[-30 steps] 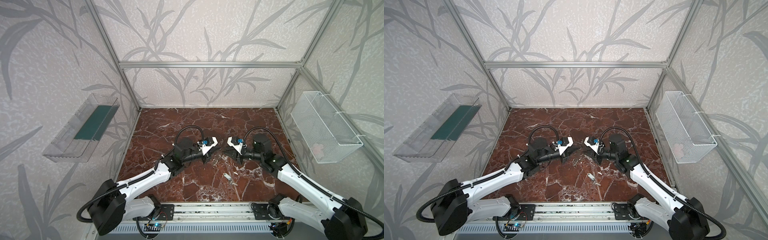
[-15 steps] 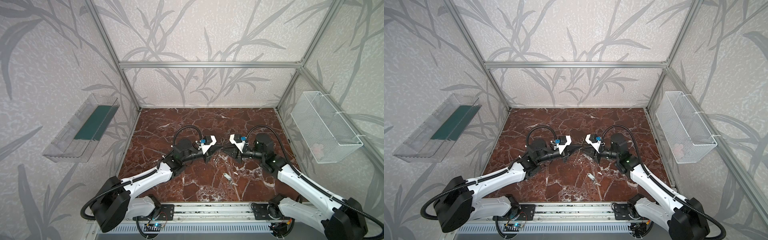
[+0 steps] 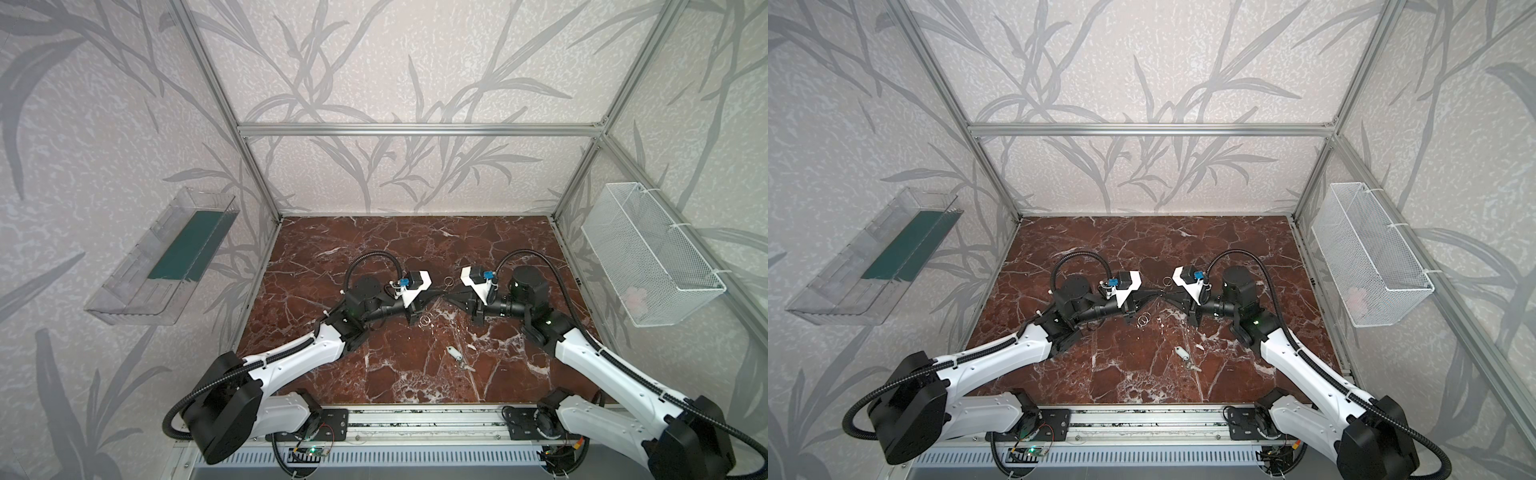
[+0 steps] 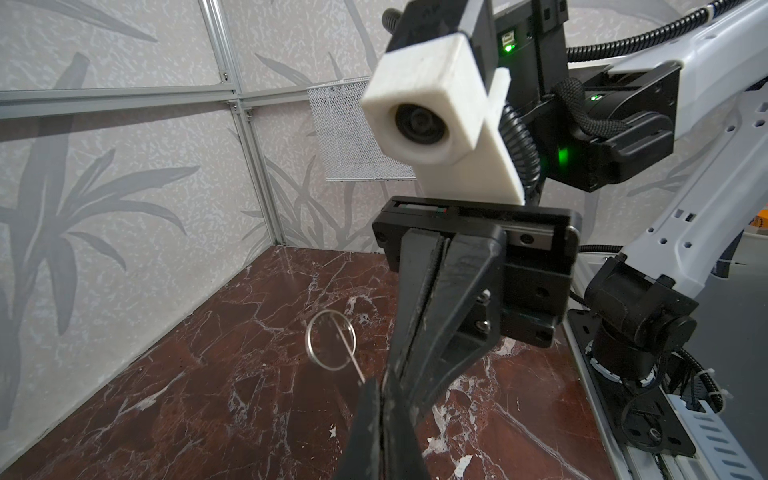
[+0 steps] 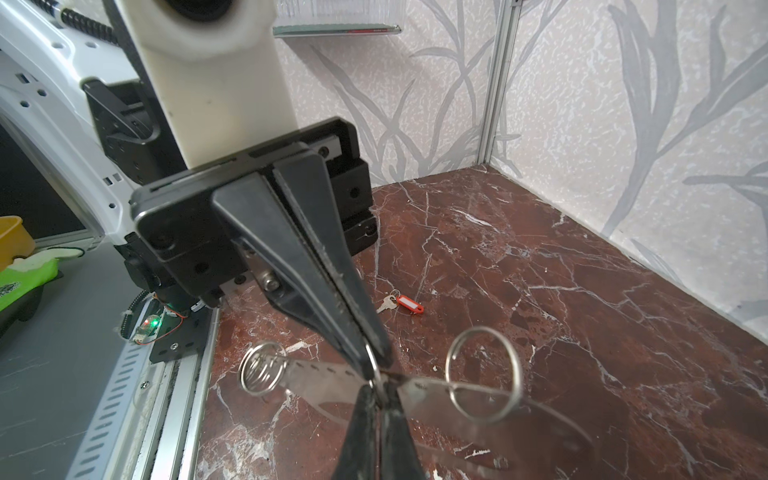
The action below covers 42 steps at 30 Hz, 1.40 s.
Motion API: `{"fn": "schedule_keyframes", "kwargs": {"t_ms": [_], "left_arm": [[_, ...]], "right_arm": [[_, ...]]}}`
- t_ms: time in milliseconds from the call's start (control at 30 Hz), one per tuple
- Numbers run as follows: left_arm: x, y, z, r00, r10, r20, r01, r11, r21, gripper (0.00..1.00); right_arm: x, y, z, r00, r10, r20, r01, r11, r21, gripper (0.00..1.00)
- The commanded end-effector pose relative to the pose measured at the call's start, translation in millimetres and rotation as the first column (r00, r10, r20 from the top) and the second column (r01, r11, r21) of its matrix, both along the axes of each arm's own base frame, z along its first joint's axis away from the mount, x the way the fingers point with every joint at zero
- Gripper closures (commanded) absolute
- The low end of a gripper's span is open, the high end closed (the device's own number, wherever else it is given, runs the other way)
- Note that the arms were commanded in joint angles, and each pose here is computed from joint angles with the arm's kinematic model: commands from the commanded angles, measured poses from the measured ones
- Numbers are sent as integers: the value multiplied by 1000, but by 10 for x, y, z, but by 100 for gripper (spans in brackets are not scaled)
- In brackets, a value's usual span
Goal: Put the keys on the keyring
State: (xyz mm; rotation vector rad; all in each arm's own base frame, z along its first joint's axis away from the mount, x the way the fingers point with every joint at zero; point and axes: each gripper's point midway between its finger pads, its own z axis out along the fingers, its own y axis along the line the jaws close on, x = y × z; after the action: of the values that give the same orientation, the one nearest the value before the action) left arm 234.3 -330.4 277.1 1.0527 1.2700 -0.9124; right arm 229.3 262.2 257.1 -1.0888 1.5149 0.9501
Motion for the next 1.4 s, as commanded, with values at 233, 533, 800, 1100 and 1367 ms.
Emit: {"fn": "schedule_keyframes", "kwargs": {"t_ms": [233, 533, 800, 1100, 1367], "left_arm": [[69, 170, -15, 981, 85, 175, -117, 977, 178, 66], [30, 272, -16, 947, 41, 318, -155, 927, 342, 69], [9, 199, -88, 931, -6, 364, -160, 891, 424, 71], [49, 80, -141, 917, -24, 397, -183, 861, 474, 71], [82, 23, -195, 921, -22, 390, -188, 850, 492, 74]], "right_arm": [[-52, -29, -40, 1000, 19, -11, -21, 991, -129, 100], [26, -106, -140, 999, -24, -42, 13, 966, -257, 100], [81, -85, -119, 998, -46, -46, 29, 945, -326, 100], [110, -36, -167, 995, -58, -78, 23, 920, -391, 100], [108, 1, -126, 995, -47, -86, 9, 915, -403, 100]]}}
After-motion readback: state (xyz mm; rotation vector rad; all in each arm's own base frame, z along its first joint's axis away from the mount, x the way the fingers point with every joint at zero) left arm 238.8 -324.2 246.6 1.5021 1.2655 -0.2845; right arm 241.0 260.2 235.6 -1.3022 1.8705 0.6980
